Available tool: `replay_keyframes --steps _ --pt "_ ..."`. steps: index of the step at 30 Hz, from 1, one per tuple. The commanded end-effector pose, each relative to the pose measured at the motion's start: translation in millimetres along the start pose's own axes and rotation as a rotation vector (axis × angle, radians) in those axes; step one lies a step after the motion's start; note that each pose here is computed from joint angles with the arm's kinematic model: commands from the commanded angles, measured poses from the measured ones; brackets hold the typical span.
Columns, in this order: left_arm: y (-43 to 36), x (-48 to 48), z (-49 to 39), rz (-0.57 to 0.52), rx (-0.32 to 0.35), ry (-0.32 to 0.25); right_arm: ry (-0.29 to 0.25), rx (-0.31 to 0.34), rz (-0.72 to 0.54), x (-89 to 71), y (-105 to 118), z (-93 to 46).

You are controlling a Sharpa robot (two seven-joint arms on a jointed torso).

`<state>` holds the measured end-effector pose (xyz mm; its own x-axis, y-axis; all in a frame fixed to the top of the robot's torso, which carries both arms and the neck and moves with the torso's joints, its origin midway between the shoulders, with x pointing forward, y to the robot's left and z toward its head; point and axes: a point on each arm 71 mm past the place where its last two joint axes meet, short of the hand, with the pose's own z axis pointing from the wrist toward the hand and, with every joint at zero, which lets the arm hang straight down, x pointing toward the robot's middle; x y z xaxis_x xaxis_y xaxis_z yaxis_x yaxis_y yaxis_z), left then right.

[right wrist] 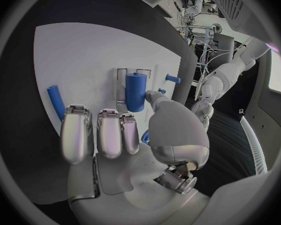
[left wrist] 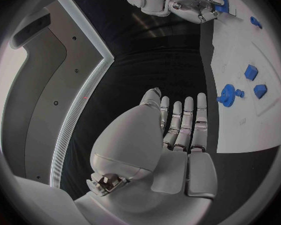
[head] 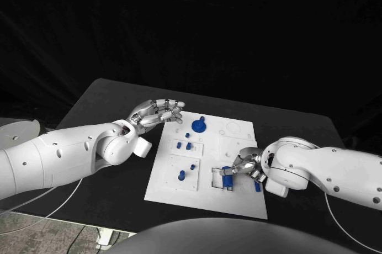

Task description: Assemble the parts on the task board

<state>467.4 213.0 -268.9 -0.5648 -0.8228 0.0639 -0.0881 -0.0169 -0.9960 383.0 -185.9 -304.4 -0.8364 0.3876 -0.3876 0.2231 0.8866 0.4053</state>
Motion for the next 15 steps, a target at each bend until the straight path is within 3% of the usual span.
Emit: replay_keyframes --steps 1,15 --pt "0.1 2.6 0.6 -0.016 0.002 0.022 -0.001 -0.011 0.006 1.8 2.3 2.2" --pt "1.0 4.0 1.7 -0.02 -0.006 0.031 0.034 -0.004 -0.027 6.5 6.8 6.5"
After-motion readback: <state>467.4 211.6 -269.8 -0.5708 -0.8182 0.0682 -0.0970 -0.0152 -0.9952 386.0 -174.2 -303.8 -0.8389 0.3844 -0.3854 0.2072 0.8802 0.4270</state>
